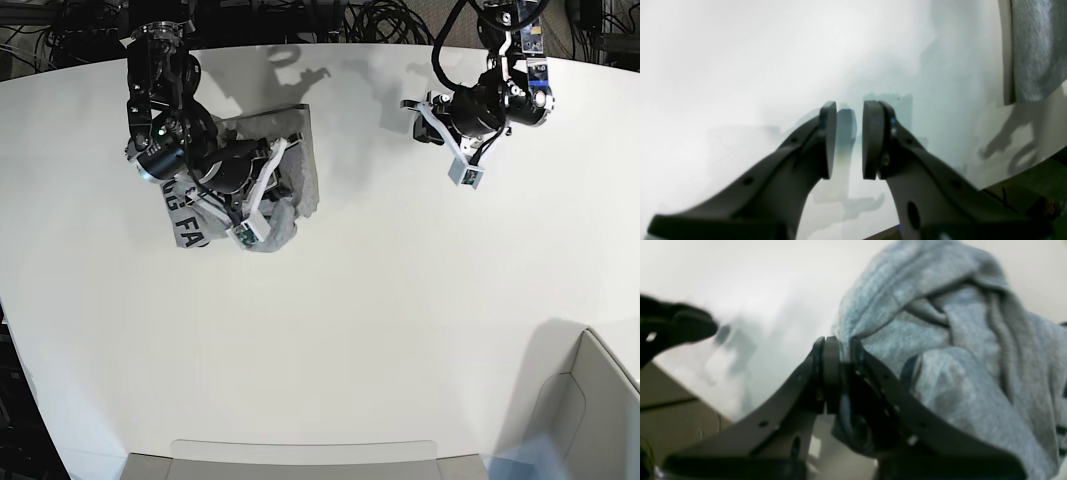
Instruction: Fold the T-shirt properly
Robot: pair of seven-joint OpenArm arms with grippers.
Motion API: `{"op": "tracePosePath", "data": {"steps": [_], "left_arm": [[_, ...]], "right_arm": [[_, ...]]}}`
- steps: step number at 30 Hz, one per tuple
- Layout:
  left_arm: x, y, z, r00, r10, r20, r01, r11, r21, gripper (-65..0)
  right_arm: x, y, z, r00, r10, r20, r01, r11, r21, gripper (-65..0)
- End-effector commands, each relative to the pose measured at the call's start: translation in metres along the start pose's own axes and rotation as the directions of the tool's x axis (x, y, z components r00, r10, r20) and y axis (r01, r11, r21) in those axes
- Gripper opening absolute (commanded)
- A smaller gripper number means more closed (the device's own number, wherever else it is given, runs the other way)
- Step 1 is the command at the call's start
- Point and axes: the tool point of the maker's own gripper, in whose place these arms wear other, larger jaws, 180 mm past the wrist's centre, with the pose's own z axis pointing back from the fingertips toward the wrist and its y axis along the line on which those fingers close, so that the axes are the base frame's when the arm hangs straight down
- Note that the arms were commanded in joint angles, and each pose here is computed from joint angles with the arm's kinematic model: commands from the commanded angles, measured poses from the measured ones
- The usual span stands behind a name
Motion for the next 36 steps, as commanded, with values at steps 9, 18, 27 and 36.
{"op": "tracePosePath", "data": {"steps": [9,18,27,36], "left_arm": [[0.009,-0.002,0.003,0.999,-0.014,0.03,0.014,1.0,-0.004,-51.6],[0.008,-0.004,0.002,0.999,-0.015,0.029,0.015,1.0,-0.009,-51.5],[0.009,-0.003,0.002,0.999,-0.014,0.033,0.014,1.0,-0.008,-51.5],[0.008,-0.005,-0.001,1.0,-0.007,0.027,0.008,1.0,-0.016,-51.5]], "right_arm": [[-0.007,0.009,-0.017,0.985,-0.146,-0.087,0.148,0.989,0.009,-51.2],[0.006,0.056,-0.004,0.999,0.01,-0.035,-0.007,0.995,0.098,-35.8],[0.013,0.026,0.009,1.0,0.001,-0.002,-0.001,1.0,0.019,-53.6],[0.014,-0.057,0.039,0.992,-0.119,0.051,0.126,0.976,-0.175,-65.0]]}}
